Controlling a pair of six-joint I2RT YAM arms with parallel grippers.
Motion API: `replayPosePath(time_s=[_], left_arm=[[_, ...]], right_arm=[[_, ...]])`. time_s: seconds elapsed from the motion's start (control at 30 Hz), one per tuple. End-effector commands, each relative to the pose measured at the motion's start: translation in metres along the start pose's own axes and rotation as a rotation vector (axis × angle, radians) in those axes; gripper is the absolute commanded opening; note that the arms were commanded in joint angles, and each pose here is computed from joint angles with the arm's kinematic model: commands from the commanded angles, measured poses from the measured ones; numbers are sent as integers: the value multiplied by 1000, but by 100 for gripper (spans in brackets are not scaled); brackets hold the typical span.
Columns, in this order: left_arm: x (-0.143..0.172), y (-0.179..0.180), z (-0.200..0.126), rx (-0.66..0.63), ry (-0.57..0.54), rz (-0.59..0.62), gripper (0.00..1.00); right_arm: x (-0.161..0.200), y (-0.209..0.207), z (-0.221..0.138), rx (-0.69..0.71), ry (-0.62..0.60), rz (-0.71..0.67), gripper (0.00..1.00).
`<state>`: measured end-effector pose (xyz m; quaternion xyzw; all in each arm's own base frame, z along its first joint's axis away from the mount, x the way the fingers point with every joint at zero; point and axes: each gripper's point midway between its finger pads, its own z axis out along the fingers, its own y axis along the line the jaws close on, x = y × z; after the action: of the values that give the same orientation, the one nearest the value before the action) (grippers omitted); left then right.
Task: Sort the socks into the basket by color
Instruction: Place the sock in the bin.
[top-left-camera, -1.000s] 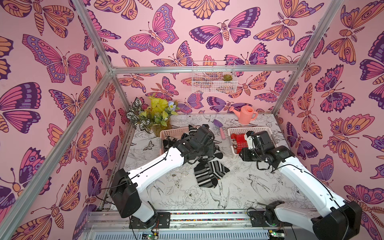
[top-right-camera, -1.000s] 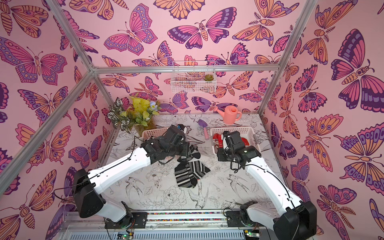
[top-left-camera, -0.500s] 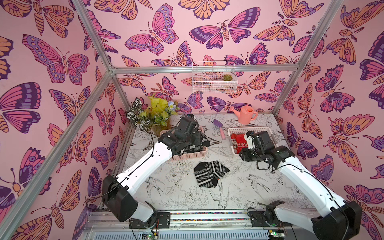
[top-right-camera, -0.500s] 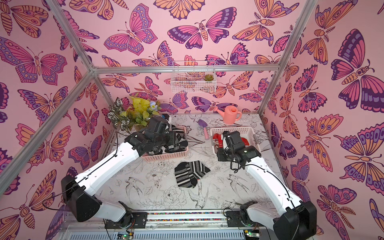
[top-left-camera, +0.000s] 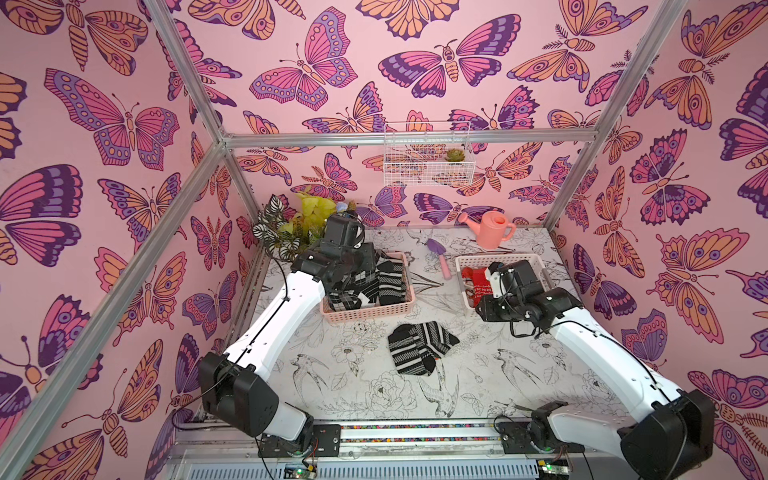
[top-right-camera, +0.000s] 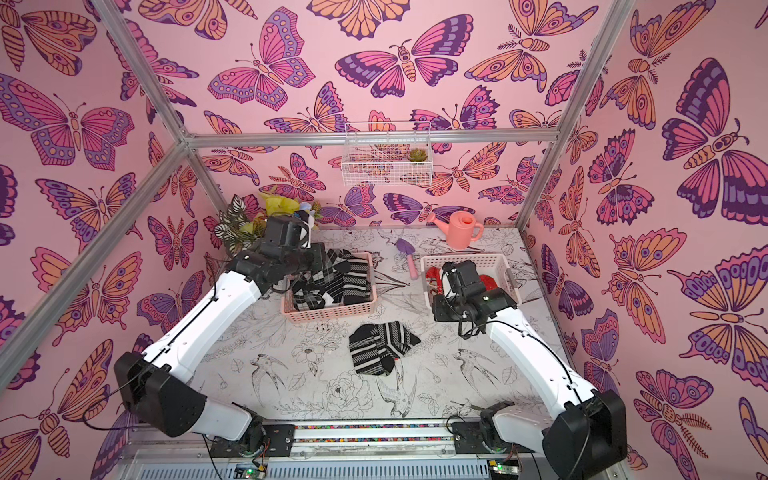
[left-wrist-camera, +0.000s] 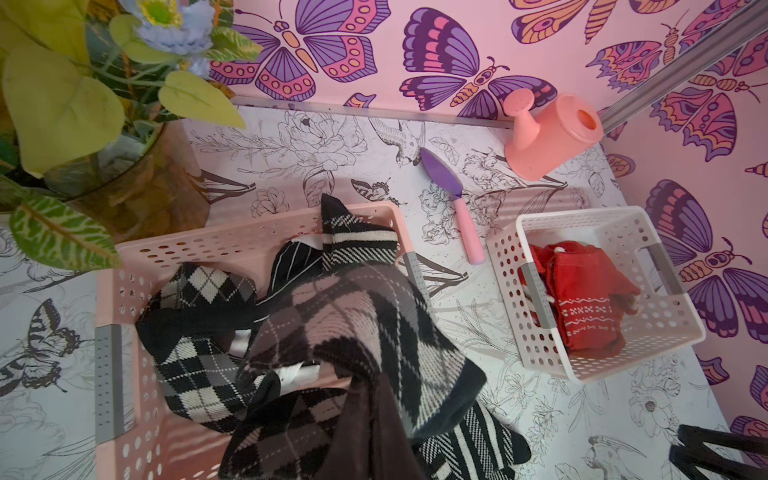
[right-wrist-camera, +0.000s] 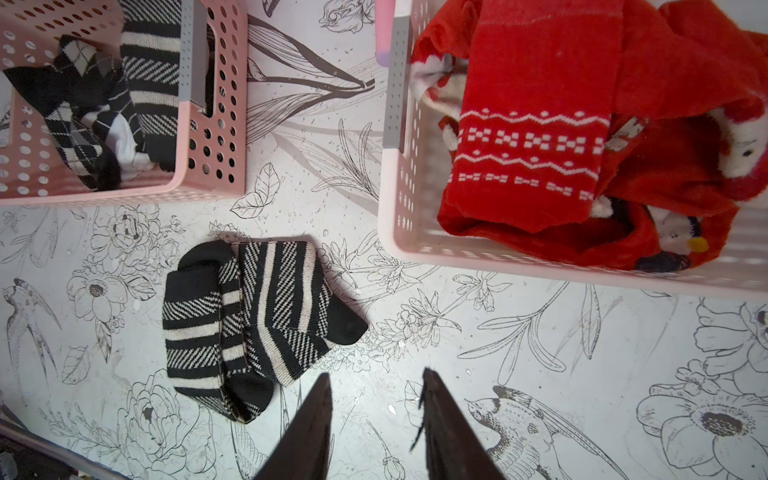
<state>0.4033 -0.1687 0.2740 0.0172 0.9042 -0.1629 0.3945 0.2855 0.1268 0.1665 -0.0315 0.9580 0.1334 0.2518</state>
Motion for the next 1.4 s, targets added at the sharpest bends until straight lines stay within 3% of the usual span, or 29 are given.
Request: replayPosePath(time_s=[0.0,0.57,1.37], left_arm=[[-3,10,9,1,22,15,4],[-4,38,44,-37,25,-7,4],[75,45,85,-13,131,-117,3]], right_arm=[[-13,4,-5,-12,-30,-15,39],[-12,3,-6,-12,-30,-20,39],[-10,5,-7,-29,-32,-14,39]])
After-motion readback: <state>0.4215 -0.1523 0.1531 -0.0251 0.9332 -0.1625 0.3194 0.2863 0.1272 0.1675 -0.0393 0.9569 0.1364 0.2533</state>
